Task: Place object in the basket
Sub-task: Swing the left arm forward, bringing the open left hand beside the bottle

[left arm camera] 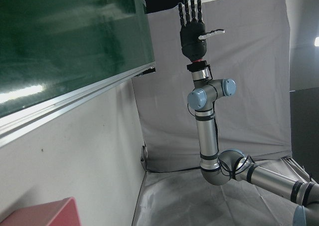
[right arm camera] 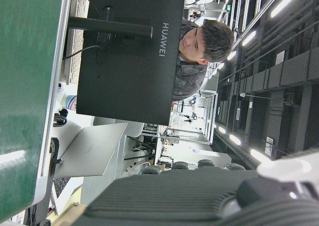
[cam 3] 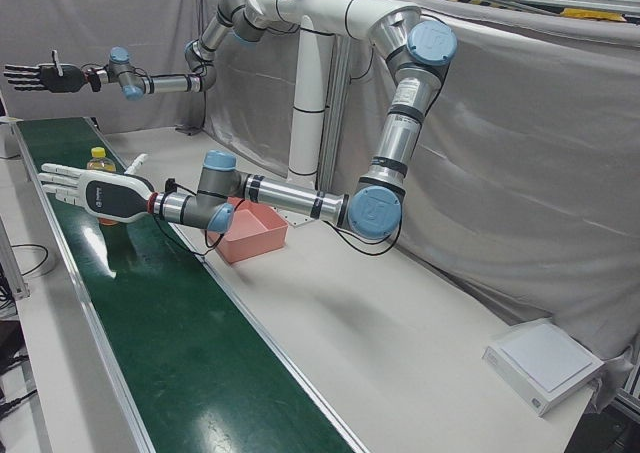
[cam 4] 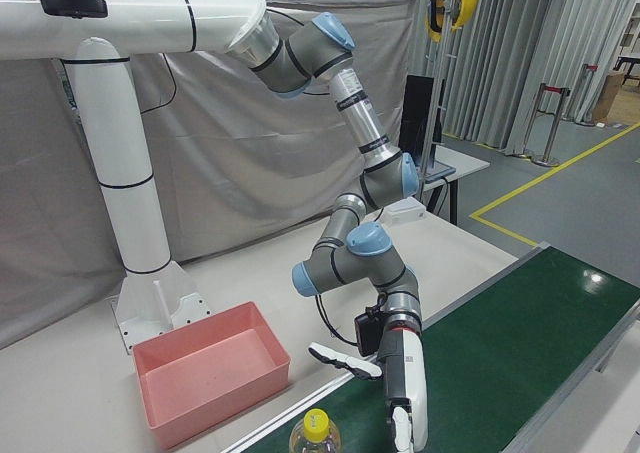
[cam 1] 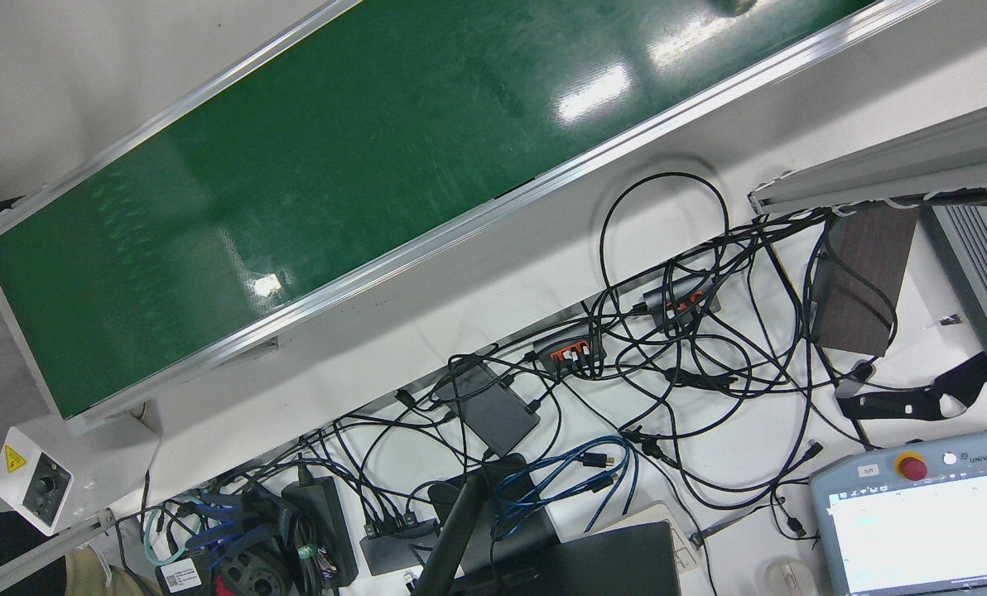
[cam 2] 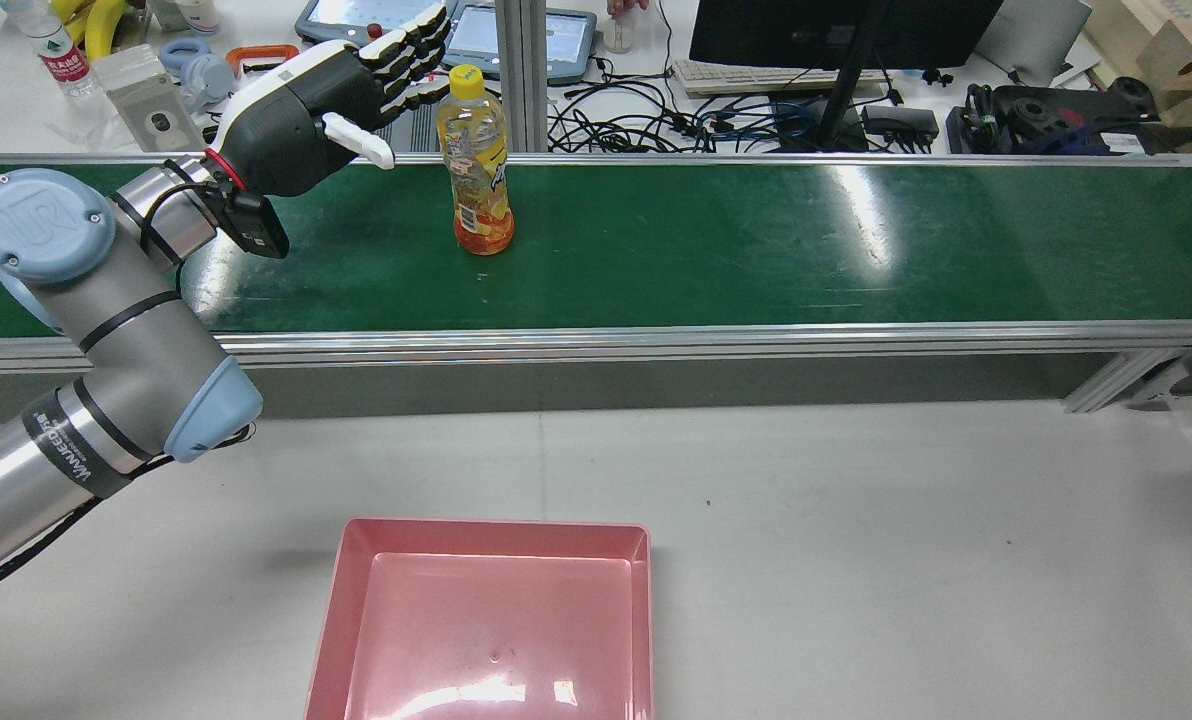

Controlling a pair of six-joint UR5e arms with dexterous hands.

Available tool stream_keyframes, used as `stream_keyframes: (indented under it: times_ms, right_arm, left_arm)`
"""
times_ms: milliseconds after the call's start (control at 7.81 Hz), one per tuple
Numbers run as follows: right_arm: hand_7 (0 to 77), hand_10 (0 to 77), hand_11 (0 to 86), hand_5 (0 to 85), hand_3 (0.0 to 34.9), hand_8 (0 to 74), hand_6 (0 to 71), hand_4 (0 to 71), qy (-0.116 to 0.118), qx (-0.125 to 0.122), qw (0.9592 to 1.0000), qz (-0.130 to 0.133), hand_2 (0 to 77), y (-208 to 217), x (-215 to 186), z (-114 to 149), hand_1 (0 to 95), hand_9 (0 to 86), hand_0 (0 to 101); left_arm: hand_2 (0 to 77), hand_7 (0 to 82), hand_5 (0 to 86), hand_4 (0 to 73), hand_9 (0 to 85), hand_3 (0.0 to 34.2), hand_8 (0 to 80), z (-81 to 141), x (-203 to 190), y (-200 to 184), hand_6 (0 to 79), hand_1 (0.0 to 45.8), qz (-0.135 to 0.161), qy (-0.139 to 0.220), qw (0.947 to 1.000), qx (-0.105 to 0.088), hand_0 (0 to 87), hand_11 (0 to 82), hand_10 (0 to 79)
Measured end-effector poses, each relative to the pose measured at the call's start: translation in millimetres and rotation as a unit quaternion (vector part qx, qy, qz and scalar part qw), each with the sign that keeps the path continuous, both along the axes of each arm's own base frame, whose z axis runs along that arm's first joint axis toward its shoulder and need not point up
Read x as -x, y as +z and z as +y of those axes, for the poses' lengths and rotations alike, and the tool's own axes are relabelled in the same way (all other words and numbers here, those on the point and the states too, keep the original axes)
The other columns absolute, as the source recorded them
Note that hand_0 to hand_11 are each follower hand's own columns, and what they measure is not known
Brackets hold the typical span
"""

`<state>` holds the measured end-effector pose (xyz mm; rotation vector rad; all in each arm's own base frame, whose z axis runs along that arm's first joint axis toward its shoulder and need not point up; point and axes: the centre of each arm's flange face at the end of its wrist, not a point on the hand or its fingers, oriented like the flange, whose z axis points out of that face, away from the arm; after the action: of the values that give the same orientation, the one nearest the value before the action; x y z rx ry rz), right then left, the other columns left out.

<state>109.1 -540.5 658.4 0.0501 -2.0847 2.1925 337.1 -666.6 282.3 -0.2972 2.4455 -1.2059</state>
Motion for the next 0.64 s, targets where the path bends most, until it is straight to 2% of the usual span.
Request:
stream_keyframes:
  times_ms: [384, 640]
  right_arm:
    - [0.5, 0.0, 0.0, 0.0, 0.3, 0.0, 0.0, 0.0, 0.0, 0.0, 1.0, 0.0, 0.5, 0, 0, 0, 0.0, 0.0, 0]
    - [0.5, 0.0, 0.0, 0.0, 0.3, 0.0, 0.0, 0.0, 0.0, 0.0, 1.0, 0.0, 0.5, 0, 0, 0, 0.0, 0.0, 0]
  left_arm:
    - [0.5, 0.5, 1.1, 2.7, 2.7, 0.0, 0.5, -9, -7, 9, 0.5, 3.3, -0.008, -0.007, 0.9999, -0.009, 48.8, 9.8, 6.0]
    - [0.5, 0.5, 1.1, 2.7, 1.6, 0.0, 0.5, -19, -16, 31, 0.5, 3.3, -0.011, -0.008, 0.9999, -0.009, 48.7, 9.8, 6.0]
